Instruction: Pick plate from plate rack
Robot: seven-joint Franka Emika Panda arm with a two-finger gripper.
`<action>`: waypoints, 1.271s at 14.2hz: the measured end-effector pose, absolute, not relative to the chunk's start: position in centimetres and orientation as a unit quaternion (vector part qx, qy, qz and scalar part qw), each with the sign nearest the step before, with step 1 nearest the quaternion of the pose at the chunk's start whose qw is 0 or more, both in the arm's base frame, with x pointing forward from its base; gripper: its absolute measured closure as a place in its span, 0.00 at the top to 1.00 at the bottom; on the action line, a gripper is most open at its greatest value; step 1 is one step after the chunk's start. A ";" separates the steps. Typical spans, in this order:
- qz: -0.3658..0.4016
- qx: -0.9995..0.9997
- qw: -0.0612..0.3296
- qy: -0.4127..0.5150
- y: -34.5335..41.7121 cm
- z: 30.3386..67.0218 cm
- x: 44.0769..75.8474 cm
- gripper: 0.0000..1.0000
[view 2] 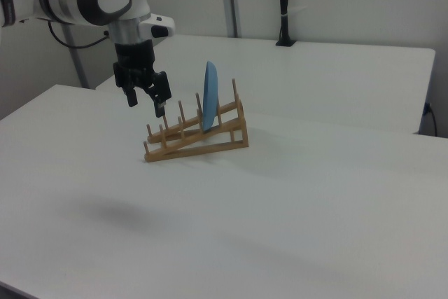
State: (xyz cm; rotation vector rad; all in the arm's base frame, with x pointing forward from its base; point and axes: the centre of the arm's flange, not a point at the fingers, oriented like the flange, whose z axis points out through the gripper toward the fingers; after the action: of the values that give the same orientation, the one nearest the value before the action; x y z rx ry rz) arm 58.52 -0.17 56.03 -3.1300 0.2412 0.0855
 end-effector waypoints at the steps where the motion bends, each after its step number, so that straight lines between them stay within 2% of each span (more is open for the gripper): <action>1: 0.027 -0.997 0.001 0.077 -0.2 56.0 58.5 1.00; 14: 0.027 -0.997 -0.004 0.073 0.0 55.9 58.6 1.00; 18: -0.002 -0.998 -0.017 0.066 0.2 57.4 59.1 1.00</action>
State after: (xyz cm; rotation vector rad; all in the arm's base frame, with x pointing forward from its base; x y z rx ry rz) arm 59.11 0.22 57.42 -3.1679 0.2106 -0.0071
